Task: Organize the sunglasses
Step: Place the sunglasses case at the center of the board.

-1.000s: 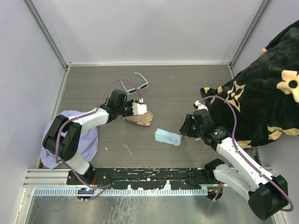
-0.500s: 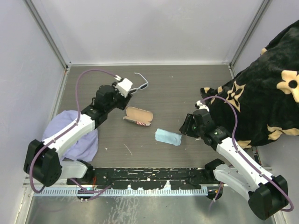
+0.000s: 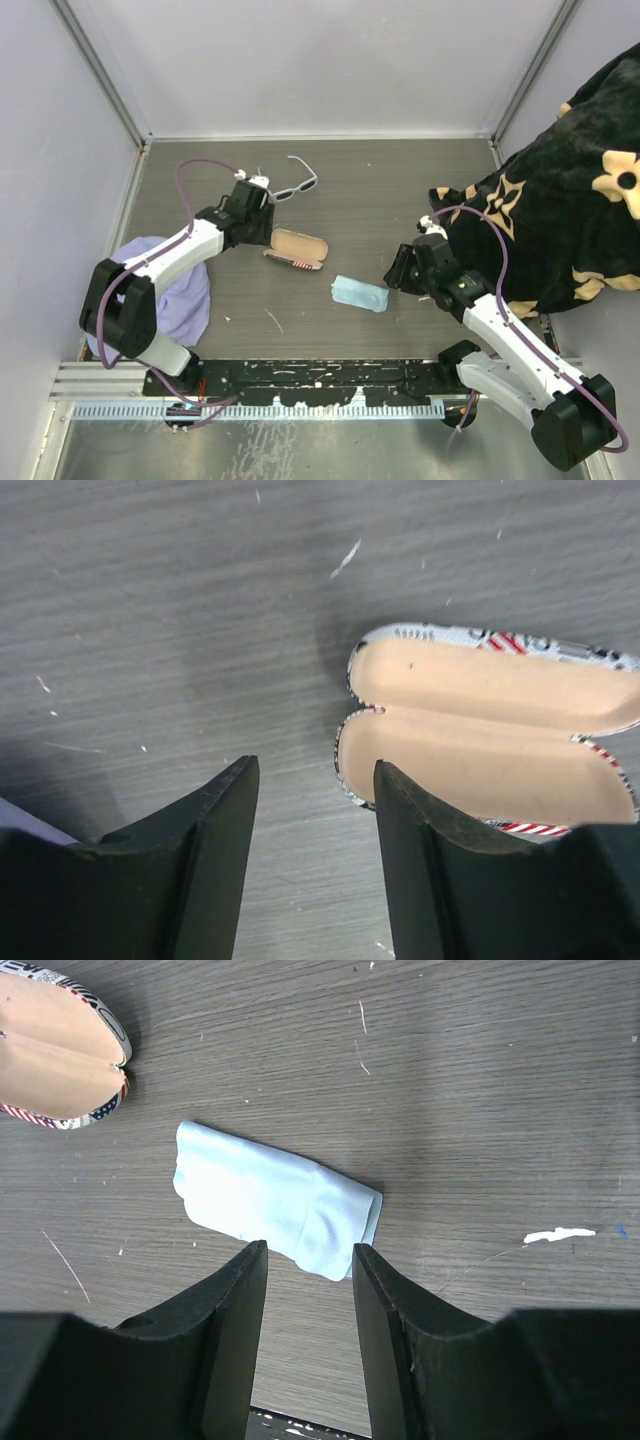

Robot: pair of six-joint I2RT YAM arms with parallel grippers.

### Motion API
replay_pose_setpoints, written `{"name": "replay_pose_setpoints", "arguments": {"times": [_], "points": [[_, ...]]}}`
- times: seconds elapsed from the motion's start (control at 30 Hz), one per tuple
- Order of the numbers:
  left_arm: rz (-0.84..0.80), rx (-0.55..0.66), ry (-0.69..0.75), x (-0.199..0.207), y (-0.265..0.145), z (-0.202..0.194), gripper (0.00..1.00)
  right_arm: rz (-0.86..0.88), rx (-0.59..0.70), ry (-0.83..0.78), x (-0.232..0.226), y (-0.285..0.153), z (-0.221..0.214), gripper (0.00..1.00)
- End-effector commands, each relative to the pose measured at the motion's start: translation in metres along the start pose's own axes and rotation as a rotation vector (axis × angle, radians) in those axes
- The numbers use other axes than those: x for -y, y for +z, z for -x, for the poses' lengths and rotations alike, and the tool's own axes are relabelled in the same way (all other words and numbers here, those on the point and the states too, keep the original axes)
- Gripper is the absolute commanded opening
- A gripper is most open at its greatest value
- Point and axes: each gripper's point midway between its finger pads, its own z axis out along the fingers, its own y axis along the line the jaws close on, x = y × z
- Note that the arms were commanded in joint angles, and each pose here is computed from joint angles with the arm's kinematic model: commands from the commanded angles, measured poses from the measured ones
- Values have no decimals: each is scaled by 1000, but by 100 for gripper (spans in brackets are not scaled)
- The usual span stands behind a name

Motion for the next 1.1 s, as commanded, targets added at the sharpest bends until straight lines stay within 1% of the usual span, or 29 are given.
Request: {"name": "replay_pose_setpoints", "arguments": {"times": [0.0,0.1,0.3,0.8,0.9,0.97,1.07], "points": [[-18,-102,-39,6,-4,-13,50,28,35,14,-7,-3,8,46],[-17,-147,-34,7,0,-26,48,27,30,12,-7,-2,7,46],[-9,-194,-15,7,5,-43,47,29,30,5,-8,-1,9,46],[-34,-200,-2,15,5,-44,45,34,26,3,-9,-1,9,46],[-32,-188,-11,15,4,-41,45,32,24,4,-8,0,8,46],[-68,-167,-24,22,2,-33,45,34,25,2,-9,0,9,46],[-148,-97,-53,37,-7,-15,45,34,24,1,-9,0,8,46]]}}
